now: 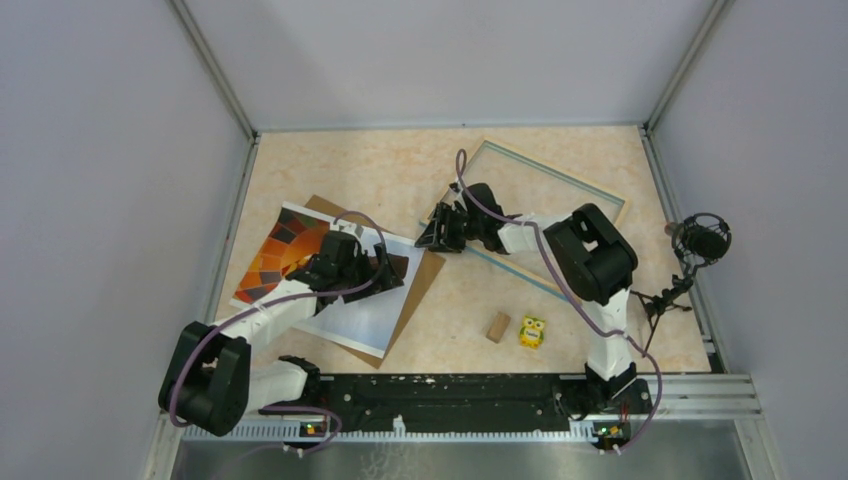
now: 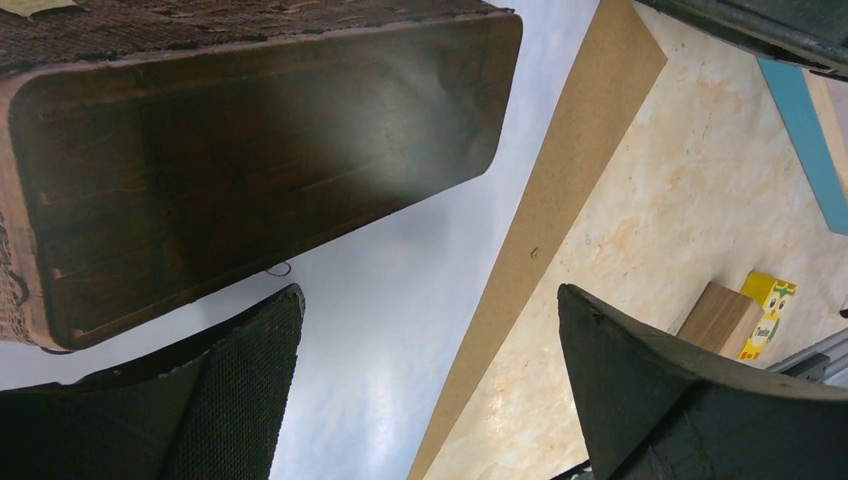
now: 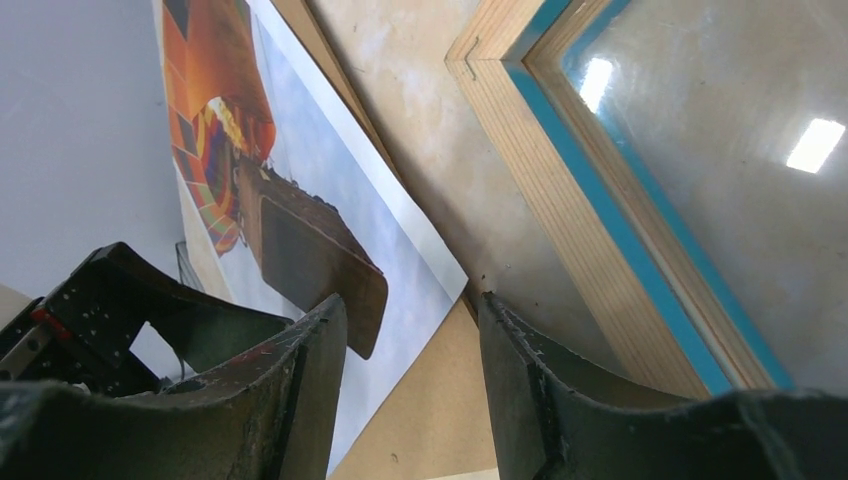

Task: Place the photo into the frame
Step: Pick up the photo at the center of the board.

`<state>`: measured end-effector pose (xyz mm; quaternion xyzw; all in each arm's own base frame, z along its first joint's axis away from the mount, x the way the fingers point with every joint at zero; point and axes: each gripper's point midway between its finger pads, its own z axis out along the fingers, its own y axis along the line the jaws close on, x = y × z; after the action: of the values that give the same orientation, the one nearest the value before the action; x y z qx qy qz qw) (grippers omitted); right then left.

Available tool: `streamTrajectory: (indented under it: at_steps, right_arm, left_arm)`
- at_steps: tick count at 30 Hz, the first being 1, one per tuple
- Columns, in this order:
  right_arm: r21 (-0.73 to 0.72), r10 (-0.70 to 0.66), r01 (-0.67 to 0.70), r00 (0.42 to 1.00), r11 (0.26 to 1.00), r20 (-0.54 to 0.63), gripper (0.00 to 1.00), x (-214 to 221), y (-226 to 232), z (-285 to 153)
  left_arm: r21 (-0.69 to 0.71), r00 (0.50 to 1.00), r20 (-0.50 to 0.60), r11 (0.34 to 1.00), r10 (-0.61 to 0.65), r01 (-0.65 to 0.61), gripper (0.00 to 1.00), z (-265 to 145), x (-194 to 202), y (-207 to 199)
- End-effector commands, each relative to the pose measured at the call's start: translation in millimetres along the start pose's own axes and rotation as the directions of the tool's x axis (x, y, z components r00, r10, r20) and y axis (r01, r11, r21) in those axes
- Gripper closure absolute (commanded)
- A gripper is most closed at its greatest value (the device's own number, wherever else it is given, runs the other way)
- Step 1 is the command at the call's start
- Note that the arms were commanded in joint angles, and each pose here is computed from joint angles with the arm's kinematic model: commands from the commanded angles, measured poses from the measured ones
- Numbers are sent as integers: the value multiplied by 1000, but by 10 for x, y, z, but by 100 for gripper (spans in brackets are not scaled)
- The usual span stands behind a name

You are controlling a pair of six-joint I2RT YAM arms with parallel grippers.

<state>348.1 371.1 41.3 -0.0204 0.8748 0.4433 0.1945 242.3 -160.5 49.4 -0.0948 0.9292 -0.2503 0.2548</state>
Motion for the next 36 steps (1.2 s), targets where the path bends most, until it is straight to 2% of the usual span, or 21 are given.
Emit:
streamTrajectory:
  at_steps: [1, 8, 20, 23, 34, 36]
  right_arm:
    - [-94, -17, 21, 999, 995, 40, 50, -175, 229, 63]
    - [-182, 4, 6, 999, 983, 55, 58, -227, 418, 55]
    - [-234, 30, -23, 999, 972, 27, 61, -163, 403, 238]
    - [-245, 32, -26, 999, 969, 19, 66, -134, 408, 310]
    - [-240, -17, 20, 1000, 971, 14, 98, -181, 514, 309]
    - [-230, -49, 51, 999, 972, 17, 100, -210, 574, 245]
  left_arm:
    - [34, 999, 27, 999, 18, -19, 2, 27, -54, -55]
    - [33, 999, 21, 999, 26, -26, 2, 43, -18, -27]
    - [30, 999, 24, 999, 32, -33, 2, 59, -23, -16]
    - [31, 999, 22, 999, 32, -32, 2, 62, -22, -19]
    - [75, 997, 53, 996, 53, -57, 2, -50, -186, -206]
    - [88, 996, 63, 993, 67, -73, 2, -111, -259, -288]
